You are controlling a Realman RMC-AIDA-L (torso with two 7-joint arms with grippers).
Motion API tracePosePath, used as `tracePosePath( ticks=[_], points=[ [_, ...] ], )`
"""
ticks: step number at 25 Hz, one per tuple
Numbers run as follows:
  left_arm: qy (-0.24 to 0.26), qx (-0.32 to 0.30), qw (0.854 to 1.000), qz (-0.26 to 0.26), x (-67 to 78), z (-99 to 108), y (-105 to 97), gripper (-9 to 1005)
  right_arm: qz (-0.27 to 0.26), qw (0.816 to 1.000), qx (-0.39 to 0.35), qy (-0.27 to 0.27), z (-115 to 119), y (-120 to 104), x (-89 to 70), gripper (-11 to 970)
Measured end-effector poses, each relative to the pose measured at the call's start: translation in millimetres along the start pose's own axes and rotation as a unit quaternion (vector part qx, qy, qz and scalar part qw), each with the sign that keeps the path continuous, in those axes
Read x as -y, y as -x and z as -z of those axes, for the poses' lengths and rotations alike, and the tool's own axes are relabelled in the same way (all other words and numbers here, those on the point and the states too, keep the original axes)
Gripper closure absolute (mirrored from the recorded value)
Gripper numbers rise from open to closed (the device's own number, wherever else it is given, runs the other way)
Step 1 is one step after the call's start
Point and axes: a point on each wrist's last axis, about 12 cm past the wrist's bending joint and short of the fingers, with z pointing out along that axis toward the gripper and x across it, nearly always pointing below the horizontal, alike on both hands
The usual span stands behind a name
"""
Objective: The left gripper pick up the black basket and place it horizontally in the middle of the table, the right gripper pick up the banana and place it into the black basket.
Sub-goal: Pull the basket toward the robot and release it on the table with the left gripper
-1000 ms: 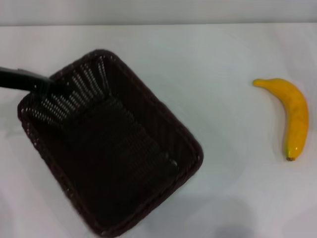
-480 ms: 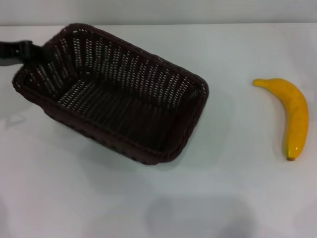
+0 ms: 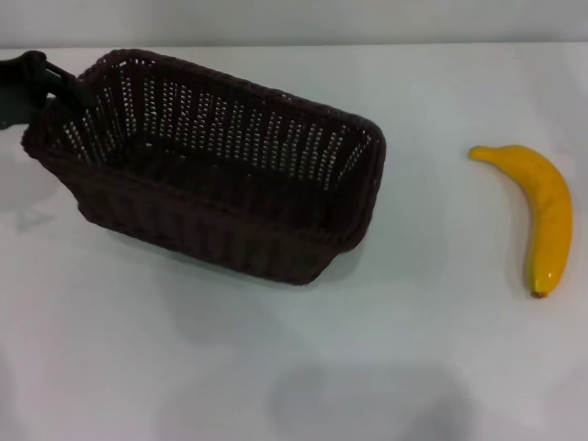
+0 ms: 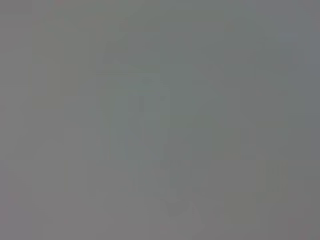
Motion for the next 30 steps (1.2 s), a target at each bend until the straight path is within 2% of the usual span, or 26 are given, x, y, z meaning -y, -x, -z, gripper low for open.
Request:
tracePosePath(
  ticks=[3,4,8,17,22,26,30],
  points=[
    [-0.002,0.001,1.0,0.025,-1.3,-2.7,-2.9,809,0.009,1.0,0.003,0.001,-1.3,1.7,-0.2,118],
    [-0.007,0.005,0.999,0.05,-2.8,-7.3,-6.9,808,0.01,1.0,0.004,0.001,-1.6,2.2,-0.1,118],
    [-0.01,0.01,0.997,0.073,-3.6,-14.4,-11.1,808,0.015,1.0,0.006,0.002,-2.7,4.3,1.6,118],
    [-0.011,0.01,0.997,0.069,-2.7,-20.9,-14.4,806,0.02,1.0,0.003,-0.001,-3.1,4.3,3.1,118],
    [-0.03,0.006,0.996,0.083,-3.5,-19.1,-17.7,805,0.022,1.0,0.006,0.001,-3.3,6.4,3.7,118],
    [-0.05,0.009,0.993,0.105,-11.2,-13.9,-19.9,804,0.022,1.0,0.007,0.002,-3.0,6.6,2.7,118],
    [-0.048,0.006,0.993,0.109,-15.7,-11.5,-21.7,736,0.021,1.0,0.006,0.002,-2.7,5.9,1.9,118]
  ],
)
